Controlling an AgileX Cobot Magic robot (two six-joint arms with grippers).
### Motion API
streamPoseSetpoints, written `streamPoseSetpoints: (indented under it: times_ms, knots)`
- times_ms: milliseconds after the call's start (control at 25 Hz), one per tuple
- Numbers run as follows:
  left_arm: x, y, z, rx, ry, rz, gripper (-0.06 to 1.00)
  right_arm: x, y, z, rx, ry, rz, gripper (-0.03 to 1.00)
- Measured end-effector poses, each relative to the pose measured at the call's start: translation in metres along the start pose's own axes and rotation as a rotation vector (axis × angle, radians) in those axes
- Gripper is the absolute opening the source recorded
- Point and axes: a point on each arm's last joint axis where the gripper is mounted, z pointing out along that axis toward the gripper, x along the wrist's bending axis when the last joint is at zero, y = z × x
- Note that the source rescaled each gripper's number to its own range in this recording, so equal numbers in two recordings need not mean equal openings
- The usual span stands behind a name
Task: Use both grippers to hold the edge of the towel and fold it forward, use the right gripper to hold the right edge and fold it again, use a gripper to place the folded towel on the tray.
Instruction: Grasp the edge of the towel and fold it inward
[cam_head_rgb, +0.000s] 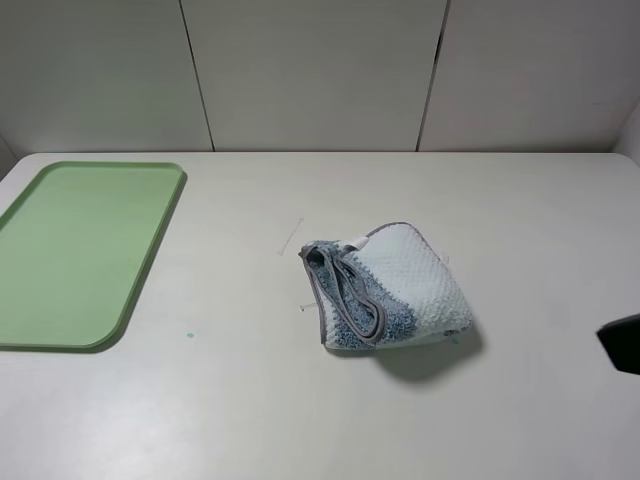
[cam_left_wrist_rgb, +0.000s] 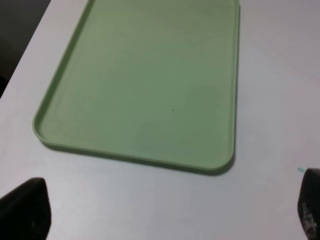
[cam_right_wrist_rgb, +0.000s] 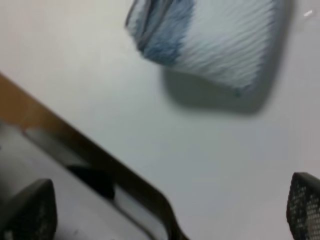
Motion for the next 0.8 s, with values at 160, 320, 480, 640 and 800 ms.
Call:
streamPoseSetpoints:
  times_ms: [160, 320, 480, 640, 800]
  knots:
    - [0.000, 0.000, 0.000, 0.000, 0.000, 0.000, 0.99, -0.015, -0.026, -0.012, -0.111, -0.100, 0.033, 1.00]
    - [0.000, 0.000, 0.000, 0.000, 0.000, 0.000, 0.99, -0.024, -0.049, -0.015, -0.213, -0.224, 0.077, 1.00]
    - [0.000, 0.000, 0.000, 0.000, 0.000, 0.000, 0.99, -0.028, -0.072, -0.007, -0.319, -0.349, 0.145, 1.00]
    - [0.000, 0.000, 0.000, 0.000, 0.000, 0.000, 0.99, -0.028, -0.093, 0.000, -0.443, -0.459, 0.207, 1.00]
    - [0.000, 0.000, 0.000, 0.000, 0.000, 0.000, 0.99, -0.021, -0.105, -0.004, -0.536, -0.541, 0.251, 1.00]
